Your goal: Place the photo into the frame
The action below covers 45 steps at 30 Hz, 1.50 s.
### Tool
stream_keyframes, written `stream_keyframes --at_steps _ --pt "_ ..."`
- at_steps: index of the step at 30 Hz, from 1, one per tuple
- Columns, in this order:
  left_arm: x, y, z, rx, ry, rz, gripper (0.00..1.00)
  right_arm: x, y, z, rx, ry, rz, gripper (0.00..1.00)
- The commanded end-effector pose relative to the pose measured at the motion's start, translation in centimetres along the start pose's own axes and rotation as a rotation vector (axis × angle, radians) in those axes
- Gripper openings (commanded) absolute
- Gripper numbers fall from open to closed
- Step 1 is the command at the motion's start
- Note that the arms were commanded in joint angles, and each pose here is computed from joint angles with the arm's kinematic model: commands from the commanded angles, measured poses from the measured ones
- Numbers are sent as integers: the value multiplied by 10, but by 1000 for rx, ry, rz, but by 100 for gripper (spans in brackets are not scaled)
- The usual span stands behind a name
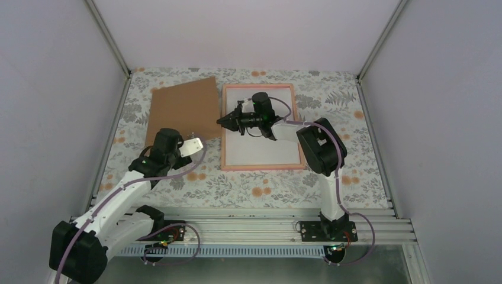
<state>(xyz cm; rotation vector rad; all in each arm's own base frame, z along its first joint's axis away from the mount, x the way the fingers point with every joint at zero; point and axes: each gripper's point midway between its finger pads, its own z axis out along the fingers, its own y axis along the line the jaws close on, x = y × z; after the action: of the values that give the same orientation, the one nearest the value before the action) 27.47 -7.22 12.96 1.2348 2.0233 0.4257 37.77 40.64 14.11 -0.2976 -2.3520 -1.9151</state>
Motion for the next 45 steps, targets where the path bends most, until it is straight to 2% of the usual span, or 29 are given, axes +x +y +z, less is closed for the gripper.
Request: stream_keyframes --at_steps 1,5,9,10,12,15,16,18,21,22,25,28,31,34,37,42,45 --pt "-21 42 0 -228 1 133 80 16 17 -5 -41 50 30 4" --pt "-39 61 -4 -256 -11 124 52 18 22 -7 -47 60 10 4" --pt "-53 69 -12 -188 -10 92 23 12 27 -15 -28 45 -65 4" --pt "-58 71 -16 -171 -17 87 15 8 29 -18 -18 35 -93 7" --pt "-63 74 -25 -138 -19 81 3 -1 35 -29 4 1 -181 33" --pt "-71 84 -38 -96 -29 61 2 -7 37 -51 37 -32 -276 76" --pt "-73 88 -43 -82 -30 49 2 -8 38 -58 45 -40 -318 83" --pt "-77 93 -52 -50 -43 36 2 -11 40 -77 71 -67 -402 90" --pt "-86 105 -70 -42 -64 14 2 -15 52 -107 119 -133 -653 96" --pt "-91 110 -79 -37 -79 7 2 -13 62 -116 132 -152 -781 98" --pt "-95 113 -93 0 -86 -8 2 -7 83 -138 221 -214 -1212 100" --pt "-101 111 -112 51 -116 -5 2 16 105 -153 233 -221 -1629 100" --pt "-105 108 -132 79 -157 27 2 31 117 -157 248 -190 -1918 100" --pt "-113 111 -156 77 -215 51 2 35 126 -154 252 -148 -2054 100" --pt "-123 102 -177 143 -284 90 3 38 129 -144 222 -103 -2143 100" --pt "-131 92 -197 225 -335 102 2 49 140 -122 148 -61 -2205 100" --pt "-137 90 -205 246 -371 97 2 56 146 -107 113 -25 -2207 90"
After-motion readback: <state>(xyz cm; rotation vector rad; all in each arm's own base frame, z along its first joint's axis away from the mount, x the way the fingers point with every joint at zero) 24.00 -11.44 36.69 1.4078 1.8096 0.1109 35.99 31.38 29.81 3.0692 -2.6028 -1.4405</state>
